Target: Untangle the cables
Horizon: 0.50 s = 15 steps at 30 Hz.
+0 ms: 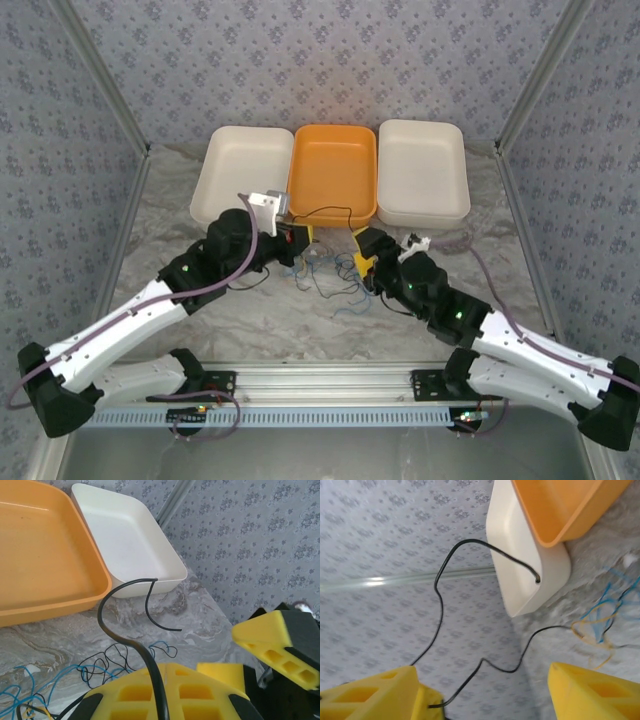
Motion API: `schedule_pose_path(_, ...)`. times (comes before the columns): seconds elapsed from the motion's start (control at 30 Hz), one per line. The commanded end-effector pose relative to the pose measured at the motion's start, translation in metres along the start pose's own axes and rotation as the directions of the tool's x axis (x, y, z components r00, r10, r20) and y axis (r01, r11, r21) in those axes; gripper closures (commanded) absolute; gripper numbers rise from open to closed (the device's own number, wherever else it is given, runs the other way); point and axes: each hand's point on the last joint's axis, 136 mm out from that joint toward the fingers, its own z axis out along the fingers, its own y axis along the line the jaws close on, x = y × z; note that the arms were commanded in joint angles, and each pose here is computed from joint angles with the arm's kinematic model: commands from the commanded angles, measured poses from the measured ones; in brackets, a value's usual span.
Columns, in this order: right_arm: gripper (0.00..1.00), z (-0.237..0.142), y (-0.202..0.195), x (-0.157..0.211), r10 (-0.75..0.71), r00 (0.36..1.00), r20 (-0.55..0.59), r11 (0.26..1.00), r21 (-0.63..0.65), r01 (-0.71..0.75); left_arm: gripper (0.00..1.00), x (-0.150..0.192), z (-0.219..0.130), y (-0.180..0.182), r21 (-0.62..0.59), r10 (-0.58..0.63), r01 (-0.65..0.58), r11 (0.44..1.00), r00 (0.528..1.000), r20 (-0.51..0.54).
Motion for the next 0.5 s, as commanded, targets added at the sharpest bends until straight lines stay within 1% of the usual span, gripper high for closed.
schedule_pose_path(0.0,0.27,0.005,-0.016,-0.018,0.151,0.982,0.117,0.988,-0.032,-0.149,1.0,-0.01,0.001,-0.007,0.001,0.022,-0.022,1.0,0.997,0.07)
schedule_pose_path(0.27,0.25,0.013,0.005,-0.044,0.174,0.961,0.214,0.982,-0.105,-0.155,1.0,-0.002,0.006,-0.007,0.003,-0.025,0.025,1.0,0.994,0.106)
schedule_pose_path(0.33,0.27,0.017,0.006,-0.048,0.186,0.955,0.232,0.98,-0.118,-0.162,1.0,0.0,0.007,-0.009,0.005,-0.031,0.031,1.0,0.994,0.109)
schedule_pose_path(0.47,0.32,0.031,0.0,-0.049,0.228,0.944,0.237,0.972,-0.105,-0.208,1.0,0.001,0.008,-0.012,0.01,-0.036,0.035,0.999,0.993,0.114)
